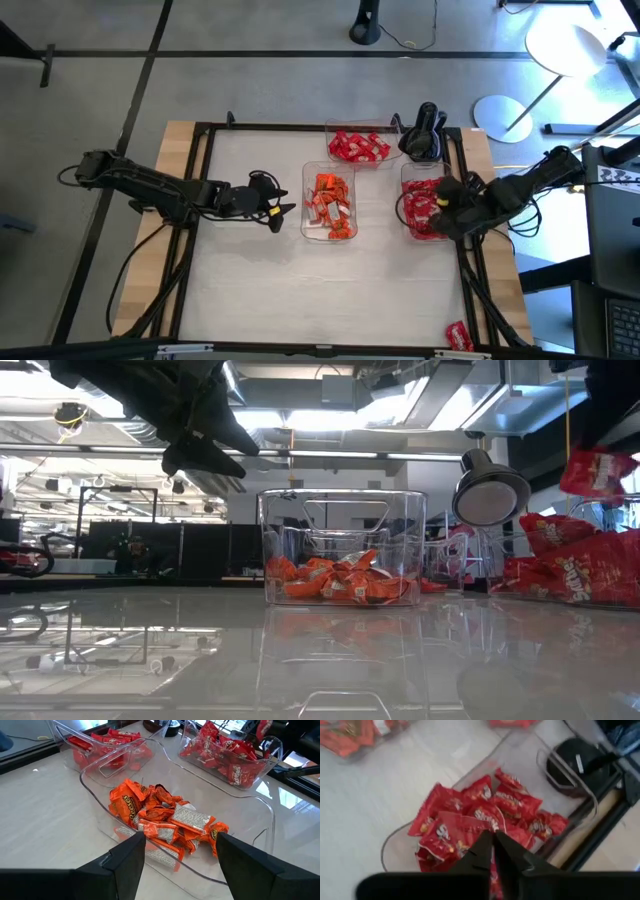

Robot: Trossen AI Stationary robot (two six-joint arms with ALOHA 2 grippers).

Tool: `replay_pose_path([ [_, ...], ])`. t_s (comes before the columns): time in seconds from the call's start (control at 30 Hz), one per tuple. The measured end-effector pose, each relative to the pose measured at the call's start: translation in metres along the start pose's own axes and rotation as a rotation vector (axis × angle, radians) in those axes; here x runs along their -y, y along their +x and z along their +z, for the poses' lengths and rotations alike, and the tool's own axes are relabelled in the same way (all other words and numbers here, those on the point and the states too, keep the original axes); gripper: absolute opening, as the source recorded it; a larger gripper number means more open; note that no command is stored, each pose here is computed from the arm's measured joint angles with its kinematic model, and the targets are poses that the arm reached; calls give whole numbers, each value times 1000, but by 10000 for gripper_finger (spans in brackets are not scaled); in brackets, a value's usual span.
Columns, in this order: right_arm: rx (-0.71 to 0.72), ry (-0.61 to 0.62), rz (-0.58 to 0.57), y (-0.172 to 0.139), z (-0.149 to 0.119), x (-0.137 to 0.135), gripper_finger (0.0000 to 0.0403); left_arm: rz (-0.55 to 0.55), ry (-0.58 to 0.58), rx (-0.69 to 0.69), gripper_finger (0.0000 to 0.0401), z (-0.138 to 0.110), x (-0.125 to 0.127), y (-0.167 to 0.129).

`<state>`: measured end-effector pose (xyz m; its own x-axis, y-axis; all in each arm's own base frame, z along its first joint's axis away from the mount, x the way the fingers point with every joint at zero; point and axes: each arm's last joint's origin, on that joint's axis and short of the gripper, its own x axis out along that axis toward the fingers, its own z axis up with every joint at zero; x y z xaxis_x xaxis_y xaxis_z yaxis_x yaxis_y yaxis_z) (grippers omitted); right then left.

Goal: Sort candy
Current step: Put the red candy pack into the bottom right transparent bin

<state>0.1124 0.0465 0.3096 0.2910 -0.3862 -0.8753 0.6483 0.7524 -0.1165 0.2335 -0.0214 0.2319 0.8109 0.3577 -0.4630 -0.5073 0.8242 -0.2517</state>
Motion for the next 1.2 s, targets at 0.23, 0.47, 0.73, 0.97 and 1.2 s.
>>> replay_pose_path([
  [0.23,-114,-17,29,2,1,-1,152,0,3,0,233,0,0,0],
  [0.47,-223,-26,408,-5,-1,-38,242,-1,-3,2,233,0,0,0],
  [0.73,-284,-252,589,-6,-35,-112,248,-1,-4,3,233,0,0,0],
  [0.97,-525,-418,534,11,-90,-158,237,-2,-5,1,233,0,0,0],
  [1.2,-622,-521,575,18,-144,-190,237,-1,-16,0,233,0,0,0],
])
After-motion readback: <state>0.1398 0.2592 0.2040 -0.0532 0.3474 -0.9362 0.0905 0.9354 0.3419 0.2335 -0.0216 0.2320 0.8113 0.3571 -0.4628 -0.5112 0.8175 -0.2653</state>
